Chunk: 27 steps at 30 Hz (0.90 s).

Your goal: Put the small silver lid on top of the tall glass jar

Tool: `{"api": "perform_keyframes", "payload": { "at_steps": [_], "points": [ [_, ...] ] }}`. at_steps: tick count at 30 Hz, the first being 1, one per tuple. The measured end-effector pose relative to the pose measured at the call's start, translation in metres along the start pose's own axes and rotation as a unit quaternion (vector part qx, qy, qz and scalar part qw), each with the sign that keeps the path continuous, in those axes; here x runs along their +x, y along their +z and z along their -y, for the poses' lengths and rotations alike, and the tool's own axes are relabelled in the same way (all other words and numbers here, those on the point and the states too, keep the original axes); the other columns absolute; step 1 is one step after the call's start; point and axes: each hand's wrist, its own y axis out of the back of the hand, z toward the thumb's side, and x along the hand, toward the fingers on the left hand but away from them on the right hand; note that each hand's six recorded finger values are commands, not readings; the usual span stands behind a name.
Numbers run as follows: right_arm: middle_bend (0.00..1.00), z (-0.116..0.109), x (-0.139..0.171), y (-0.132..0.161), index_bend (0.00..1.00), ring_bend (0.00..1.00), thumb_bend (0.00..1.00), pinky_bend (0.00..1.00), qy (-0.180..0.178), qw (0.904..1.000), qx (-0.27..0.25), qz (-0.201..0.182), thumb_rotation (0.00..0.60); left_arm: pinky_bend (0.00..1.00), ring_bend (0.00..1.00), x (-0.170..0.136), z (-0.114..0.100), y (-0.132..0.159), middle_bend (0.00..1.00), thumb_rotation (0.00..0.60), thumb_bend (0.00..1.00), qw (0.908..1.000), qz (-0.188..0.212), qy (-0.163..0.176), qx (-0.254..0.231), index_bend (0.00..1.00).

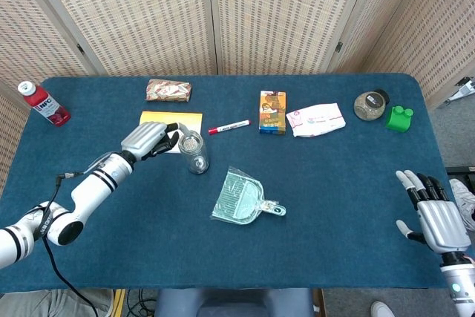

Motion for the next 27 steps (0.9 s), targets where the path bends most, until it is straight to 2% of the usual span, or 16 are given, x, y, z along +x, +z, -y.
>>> {"api": "perform_keyframes", "payload": {
  "at_steps": [8, 27],
  "points": [
    [0.04, -0.0007, 0.0004, -0.0006, 0.0, 0.0, 0.23, 0.07, -0.001, 1.0, 0.0, 0.002, 0.6, 1.0, 0.92, 0.0016, 0.0008, 0.002, 0.94, 0.0, 0.63, 1.0, 0.005, 0.0, 0.002, 0.32],
    [0.04, -0.0002, 0.0021, -0.0019, 0.0, 0.0, 0.23, 0.07, 0.0, 1.0, 0.001, 0.005, 0.6, 1.0, 0.92, 0.0024, 0.0047, 0.0098, 0.94, 0.0, 0.63, 0.9977, 0.034, 0.012, 0.057, 0.34]
  ]
}}
